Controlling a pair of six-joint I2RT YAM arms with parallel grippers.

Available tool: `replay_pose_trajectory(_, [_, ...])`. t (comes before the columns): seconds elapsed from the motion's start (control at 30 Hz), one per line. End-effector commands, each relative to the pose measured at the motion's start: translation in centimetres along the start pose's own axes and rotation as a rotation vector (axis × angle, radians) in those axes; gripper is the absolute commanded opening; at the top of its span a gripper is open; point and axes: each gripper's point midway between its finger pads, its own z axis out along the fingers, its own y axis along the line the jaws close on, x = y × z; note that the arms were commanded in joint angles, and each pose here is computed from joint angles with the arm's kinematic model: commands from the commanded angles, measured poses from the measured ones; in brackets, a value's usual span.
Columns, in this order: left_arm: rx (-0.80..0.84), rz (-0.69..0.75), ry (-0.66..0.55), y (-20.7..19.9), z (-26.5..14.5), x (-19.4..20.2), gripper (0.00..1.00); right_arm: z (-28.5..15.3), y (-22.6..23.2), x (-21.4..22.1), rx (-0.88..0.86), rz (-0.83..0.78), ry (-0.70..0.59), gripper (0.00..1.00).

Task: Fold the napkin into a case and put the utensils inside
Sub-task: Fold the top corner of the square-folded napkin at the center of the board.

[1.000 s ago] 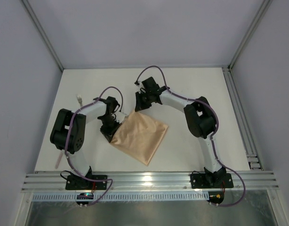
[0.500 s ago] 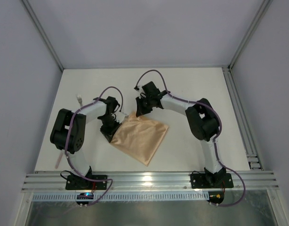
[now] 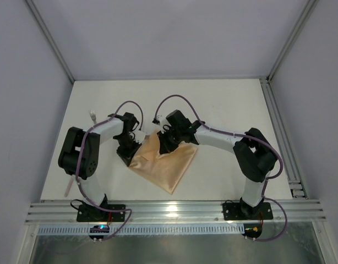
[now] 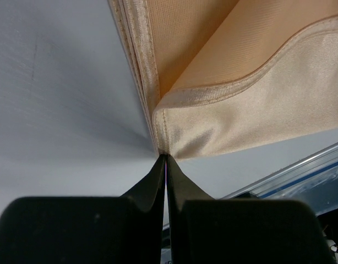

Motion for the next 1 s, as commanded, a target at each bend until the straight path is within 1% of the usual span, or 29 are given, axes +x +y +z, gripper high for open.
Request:
replay_pose_trajectory(0.0, [-0.007, 0.013, -0.037, 0.3, -0.4, -0.3, 0.03, -1.4, 1.9, 0.5, -0.037, -0.070, -0.013, 0.03])
replay_pose_trajectory(0.17, [-0.006, 0.008, -0.035, 0.4, -0.5, -0.2, 0.04, -2.3, 4.2, 4.0, -0.073, -0.085, 0.041, 0.03])
replay_pose_trajectory(0.2, [-0.006, 0.007, -0.036, 0.4, -0.5, -0.2, 0.04, -2.8, 4.8, 4.2, -0.081, -0.090, 0.035, 0.03])
replay_pose_trajectory(0.23, [-0.006, 0.005, -0.035, 0.4, -0.5, -0.2, 0.04, -2.8, 4.9, 5.5, -0.088, -0.084, 0.058, 0.03])
replay_pose_trajectory(0.3, [-0.008, 0.004, -0.036, 0.4, -0.4, -0.3, 0.04, -3.3, 5.7, 6.2, -0.104, -0.094, 0.061, 0.03])
replay_pose_trajectory(0.4, [-0.008, -0.001, -0.042, 0.5, -0.6, -0.5, 0.04, -3.5, 6.3, 8.6, -0.121, -0.088, 0.098, 0.03])
replay_pose_trajectory(0.53, [-0.012, 0.002, -0.042, 0.5, -0.8, -0.6, 0.06, -3.0, 7.0, 10.5, -0.143, -0.095, 0.131, 0.03])
replay_pose_trajectory(0.77, [-0.020, 0.007, -0.043, 0.5, -1.6, -0.7, 0.07, -2.2, 6.4, 12.6, -0.141, -0.097, 0.168, 0.03])
replay_pose_trajectory(0.97, [-0.038, 0.023, -0.073, 0.7, -3.0, -0.9, 0.08, -2.3, 6.7, 13.8, -0.160, -0.117, 0.196, 0.03])
